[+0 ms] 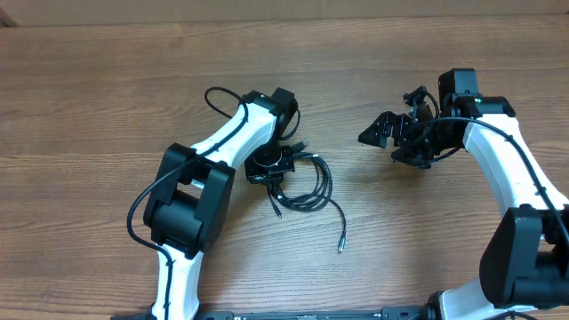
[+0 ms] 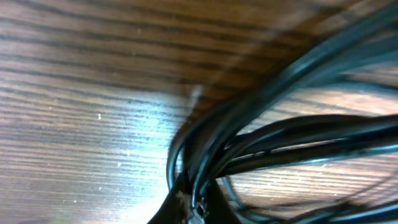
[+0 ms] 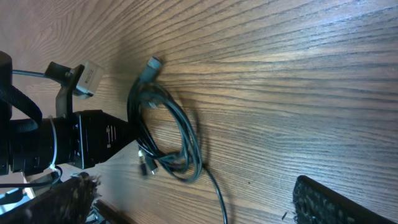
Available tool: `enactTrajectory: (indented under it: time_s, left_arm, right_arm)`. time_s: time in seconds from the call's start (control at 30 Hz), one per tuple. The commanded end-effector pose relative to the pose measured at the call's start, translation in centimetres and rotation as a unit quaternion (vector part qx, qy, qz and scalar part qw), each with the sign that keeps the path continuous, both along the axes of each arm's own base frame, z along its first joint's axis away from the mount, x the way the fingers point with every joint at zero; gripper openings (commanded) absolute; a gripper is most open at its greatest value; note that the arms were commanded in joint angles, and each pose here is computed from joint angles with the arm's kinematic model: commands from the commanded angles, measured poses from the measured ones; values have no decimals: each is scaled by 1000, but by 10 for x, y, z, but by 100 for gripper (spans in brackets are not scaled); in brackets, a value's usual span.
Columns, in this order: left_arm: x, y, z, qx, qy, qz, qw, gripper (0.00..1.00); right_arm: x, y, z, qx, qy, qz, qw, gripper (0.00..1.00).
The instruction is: Untangle cables
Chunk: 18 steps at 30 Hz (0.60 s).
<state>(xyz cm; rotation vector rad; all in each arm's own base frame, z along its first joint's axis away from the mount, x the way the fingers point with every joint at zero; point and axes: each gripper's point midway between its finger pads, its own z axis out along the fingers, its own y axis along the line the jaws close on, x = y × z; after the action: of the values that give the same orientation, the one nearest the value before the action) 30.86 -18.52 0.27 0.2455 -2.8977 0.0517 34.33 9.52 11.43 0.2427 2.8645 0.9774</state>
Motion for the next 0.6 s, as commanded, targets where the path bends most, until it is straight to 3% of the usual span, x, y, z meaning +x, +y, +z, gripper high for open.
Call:
enactTrajectory:
  time_s: [0.0,0.13,0.17,0.27,0.37,0.47,0.57]
  left_arm:
    - [15,0,12,-1,-28,-32,999,4]
    - [51,-16,114,-70,-171,-77,980,4]
    - [60,-21,168,-100,-250,-105,957,4]
    - [55,-19,251,-140,-362,-129,912,4]
    - [34,-28,286,-194,-388,-167,886,4]
    - [27,-32,292,-211,-388,-187,877,4]
    - [14,-47,299,-284,-377,-252,845,4]
  right_arm:
    - [6,3,14,2,-27,7,1000,95]
    - [0,30,38,81,-66,66,992,91]
    - [-2,38,52,113,-89,86,986,87]
    - [-9,50,95,165,-146,106,970,80]
    - [-18,53,134,183,-193,106,958,78]
    - [-25,54,173,187,-234,83,951,77]
    - [-28,68,179,179,-227,73,954,73]
